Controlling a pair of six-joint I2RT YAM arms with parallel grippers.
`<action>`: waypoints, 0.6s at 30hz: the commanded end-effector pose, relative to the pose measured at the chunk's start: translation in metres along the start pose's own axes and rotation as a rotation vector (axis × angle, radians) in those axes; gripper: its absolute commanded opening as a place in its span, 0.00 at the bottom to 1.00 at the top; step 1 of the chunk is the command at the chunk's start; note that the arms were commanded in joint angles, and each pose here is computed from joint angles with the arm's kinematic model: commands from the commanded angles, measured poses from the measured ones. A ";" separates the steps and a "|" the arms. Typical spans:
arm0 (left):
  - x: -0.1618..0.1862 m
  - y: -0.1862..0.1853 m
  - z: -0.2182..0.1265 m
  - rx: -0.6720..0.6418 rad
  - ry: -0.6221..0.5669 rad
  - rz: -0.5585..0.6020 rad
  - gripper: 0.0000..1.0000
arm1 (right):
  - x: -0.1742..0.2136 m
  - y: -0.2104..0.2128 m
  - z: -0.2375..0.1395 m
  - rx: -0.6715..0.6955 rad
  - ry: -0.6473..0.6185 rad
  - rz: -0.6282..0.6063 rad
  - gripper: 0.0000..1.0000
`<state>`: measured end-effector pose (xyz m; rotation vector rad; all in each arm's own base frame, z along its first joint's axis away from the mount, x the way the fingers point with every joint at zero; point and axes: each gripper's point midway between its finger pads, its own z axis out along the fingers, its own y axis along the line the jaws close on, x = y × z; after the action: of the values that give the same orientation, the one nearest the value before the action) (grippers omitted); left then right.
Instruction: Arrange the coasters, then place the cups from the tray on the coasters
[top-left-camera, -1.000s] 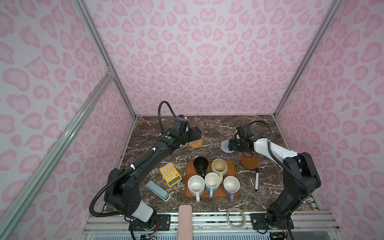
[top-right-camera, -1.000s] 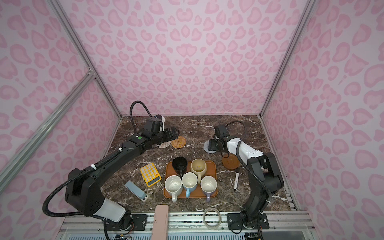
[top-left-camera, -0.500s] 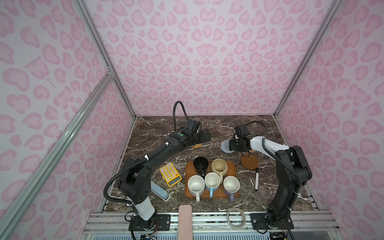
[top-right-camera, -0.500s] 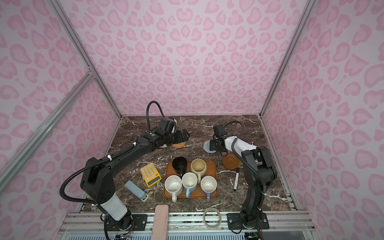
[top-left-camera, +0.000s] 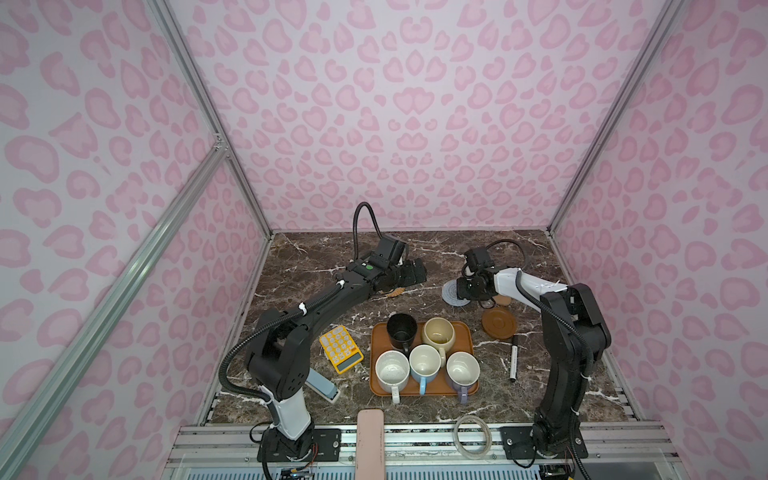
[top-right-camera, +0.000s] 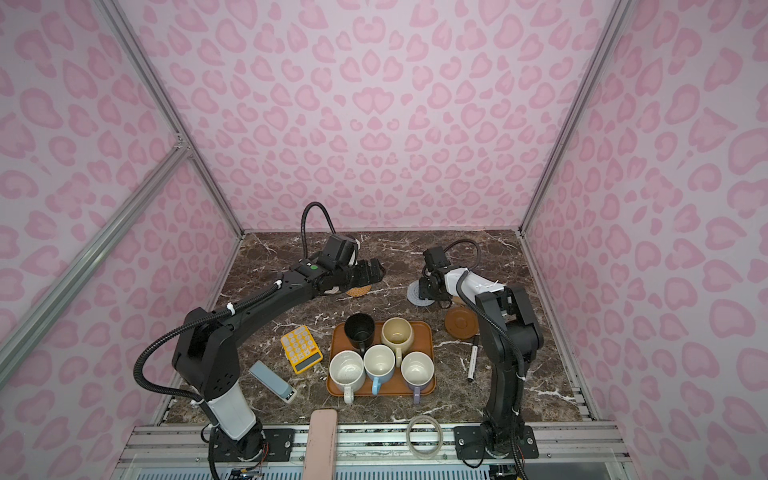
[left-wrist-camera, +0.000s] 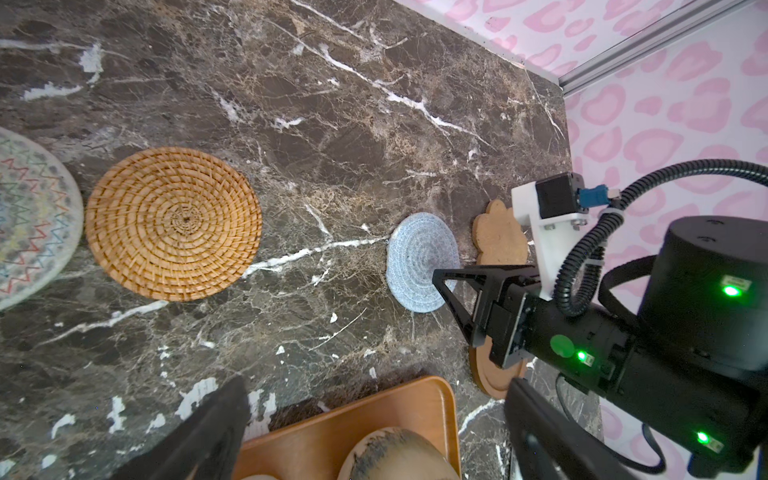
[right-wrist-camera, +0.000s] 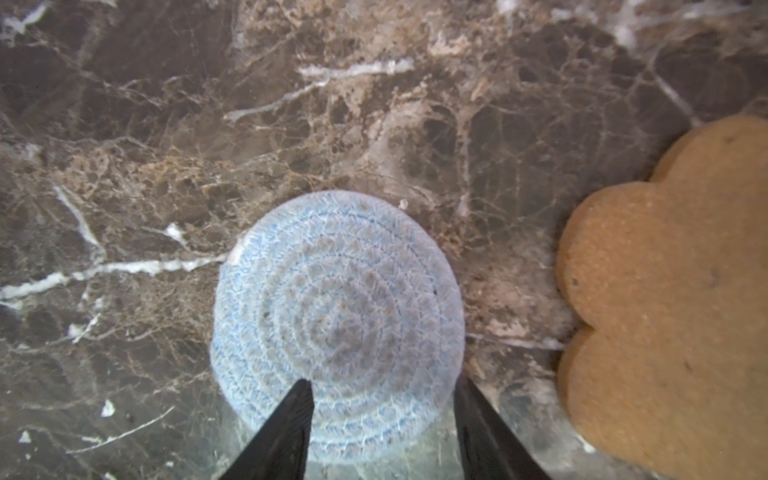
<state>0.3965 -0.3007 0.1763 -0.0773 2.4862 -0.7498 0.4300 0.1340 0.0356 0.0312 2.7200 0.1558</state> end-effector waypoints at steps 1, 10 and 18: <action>-0.001 -0.003 0.001 0.004 -0.001 -0.008 0.98 | 0.006 0.000 0.006 0.006 0.031 -0.011 0.53; 0.000 -0.001 0.002 -0.008 0.007 -0.009 0.98 | 0.018 -0.003 0.019 0.060 0.090 -0.045 0.48; -0.004 -0.002 -0.001 -0.019 -0.006 -0.004 0.98 | 0.023 0.008 0.028 0.076 0.125 -0.088 0.46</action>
<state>0.3970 -0.3032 0.1761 -0.0897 2.4921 -0.7485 0.4434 0.1472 0.0227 -0.0441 2.7325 0.0617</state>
